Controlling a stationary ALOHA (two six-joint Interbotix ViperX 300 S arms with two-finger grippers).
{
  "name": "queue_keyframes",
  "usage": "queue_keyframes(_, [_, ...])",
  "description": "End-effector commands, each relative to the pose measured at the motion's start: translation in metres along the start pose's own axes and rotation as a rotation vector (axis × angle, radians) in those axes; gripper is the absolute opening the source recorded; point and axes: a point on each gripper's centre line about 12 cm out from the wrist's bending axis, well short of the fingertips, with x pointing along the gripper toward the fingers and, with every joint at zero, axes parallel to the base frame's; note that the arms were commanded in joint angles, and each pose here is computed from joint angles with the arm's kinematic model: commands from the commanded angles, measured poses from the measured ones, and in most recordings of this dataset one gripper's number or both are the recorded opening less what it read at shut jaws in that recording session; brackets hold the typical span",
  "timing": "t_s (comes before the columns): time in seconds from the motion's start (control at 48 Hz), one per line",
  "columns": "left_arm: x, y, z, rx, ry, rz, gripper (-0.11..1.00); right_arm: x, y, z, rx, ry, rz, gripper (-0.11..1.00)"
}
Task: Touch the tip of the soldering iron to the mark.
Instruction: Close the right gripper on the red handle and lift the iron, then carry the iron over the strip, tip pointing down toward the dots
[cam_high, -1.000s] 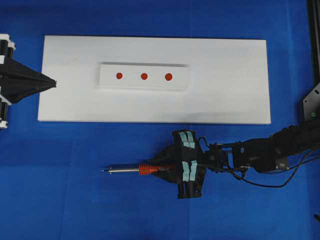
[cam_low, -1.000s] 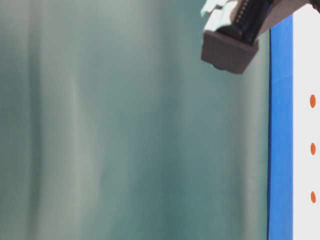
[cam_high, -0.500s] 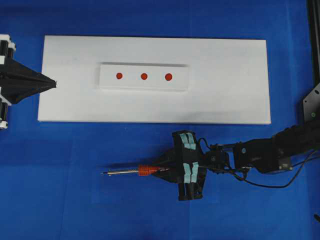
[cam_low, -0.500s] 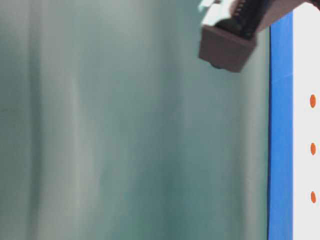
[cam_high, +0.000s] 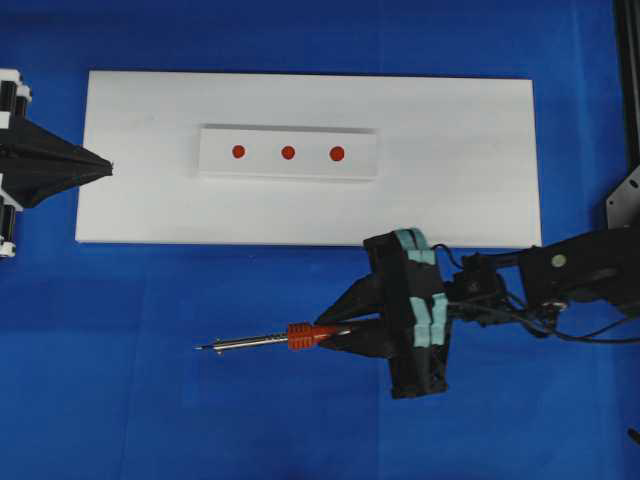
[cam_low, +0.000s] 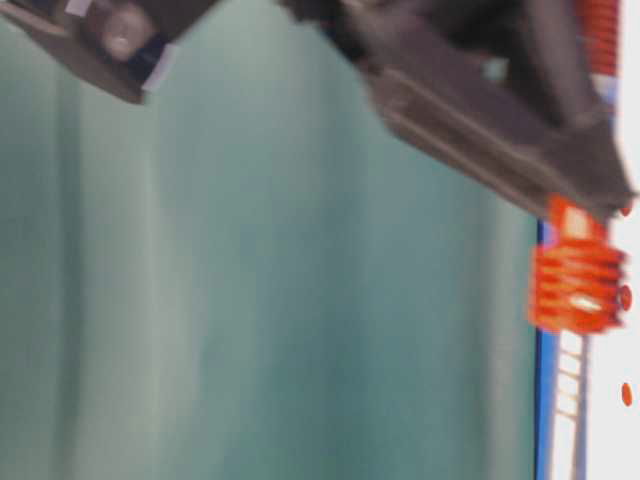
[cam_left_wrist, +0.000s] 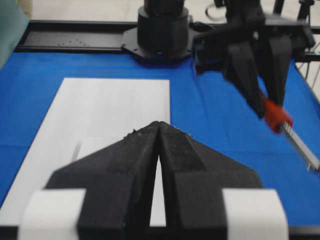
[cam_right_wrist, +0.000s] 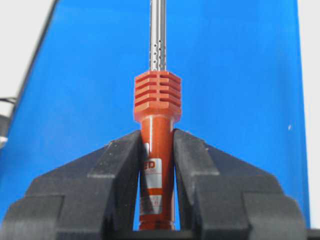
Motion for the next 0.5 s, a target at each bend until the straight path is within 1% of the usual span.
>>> queue_keyframes(0.0, [0.001,0.000,0.003,0.002,-0.014,0.002,0.00,-0.012,0.005,0.021,0.005,-0.045,0.019,0.06])
queue_keyframes(0.208, [0.001,0.001,0.004,0.000,-0.015,0.003,0.00,-0.013,0.003,0.021,-0.003,-0.036,0.015,0.06])
queue_keyframes(0.292, [0.001,0.001,0.003,0.000,-0.011,0.003,0.00,-0.013,-0.001,0.022,-0.010,-0.033,0.006,0.06])
queue_keyframes(0.479, [0.001,0.001,0.002,0.000,-0.009,0.003,0.00,-0.014,-0.028,0.027,-0.030,0.001,-0.057,0.06])
